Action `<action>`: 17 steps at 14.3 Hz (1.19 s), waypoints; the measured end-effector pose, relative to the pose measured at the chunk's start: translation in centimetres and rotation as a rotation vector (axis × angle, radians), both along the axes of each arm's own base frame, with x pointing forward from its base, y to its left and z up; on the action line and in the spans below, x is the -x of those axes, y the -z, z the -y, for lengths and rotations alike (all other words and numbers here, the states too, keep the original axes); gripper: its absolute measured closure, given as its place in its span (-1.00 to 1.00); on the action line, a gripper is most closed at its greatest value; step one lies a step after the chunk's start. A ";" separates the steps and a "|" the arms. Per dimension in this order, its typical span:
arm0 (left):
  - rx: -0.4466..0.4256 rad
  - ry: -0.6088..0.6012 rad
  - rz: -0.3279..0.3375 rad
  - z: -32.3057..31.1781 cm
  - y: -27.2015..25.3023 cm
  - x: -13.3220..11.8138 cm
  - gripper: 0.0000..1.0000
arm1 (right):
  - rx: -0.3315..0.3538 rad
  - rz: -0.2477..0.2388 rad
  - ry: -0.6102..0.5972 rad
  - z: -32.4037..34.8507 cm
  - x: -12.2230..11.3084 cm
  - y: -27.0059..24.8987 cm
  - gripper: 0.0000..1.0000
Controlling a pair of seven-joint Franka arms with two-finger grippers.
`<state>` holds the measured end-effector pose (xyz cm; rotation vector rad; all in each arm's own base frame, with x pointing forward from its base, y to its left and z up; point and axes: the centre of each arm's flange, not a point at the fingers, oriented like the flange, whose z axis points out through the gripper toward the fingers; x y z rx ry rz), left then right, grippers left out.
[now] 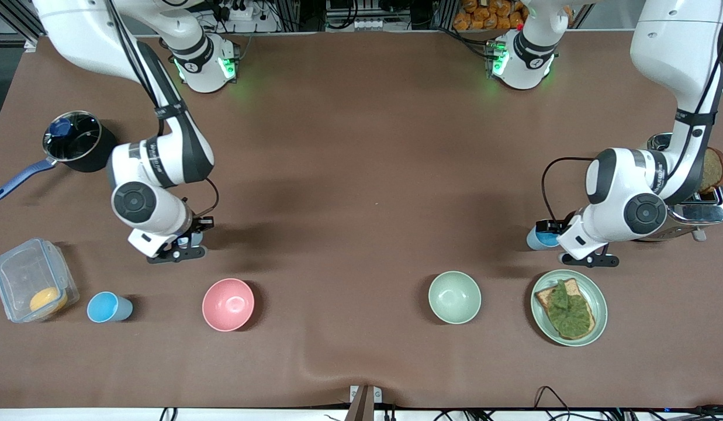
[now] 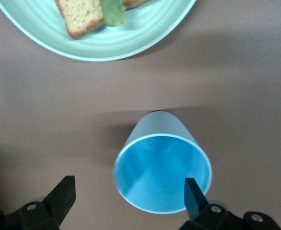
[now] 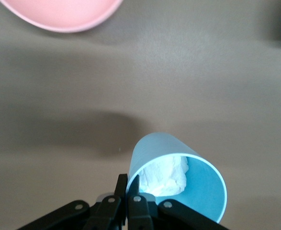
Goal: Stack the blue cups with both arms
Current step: 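Carry the tissue cup with the right gripper toward the table middle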
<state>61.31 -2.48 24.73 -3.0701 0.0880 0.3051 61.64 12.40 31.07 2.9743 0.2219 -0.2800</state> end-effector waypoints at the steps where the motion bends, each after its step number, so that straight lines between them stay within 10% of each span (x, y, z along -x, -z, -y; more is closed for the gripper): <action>1: 0.001 -0.002 -0.004 -0.1 0.3 0.0 -1.00 | -0.017 -0.013 0.007 -1.4 -0.3 -1.9 0.95; 4: 0.004 0.004 -0.009 0.3 0.8 -0.1 -1.00 | -0.119 -0.032 0.089 -6.9 -0.1 -6.3 0.95; 9: 0.009 0.013 -0.015 0.9 1.6 -0.4 -0.79 | -0.088 0.001 0.261 -20.1 4.3 -8.3 0.95; 17: 0.015 0.026 -0.023 1.5 2.7 -0.8 0.85 | -0.128 0.126 0.454 -36.3 10.7 -1.7 0.95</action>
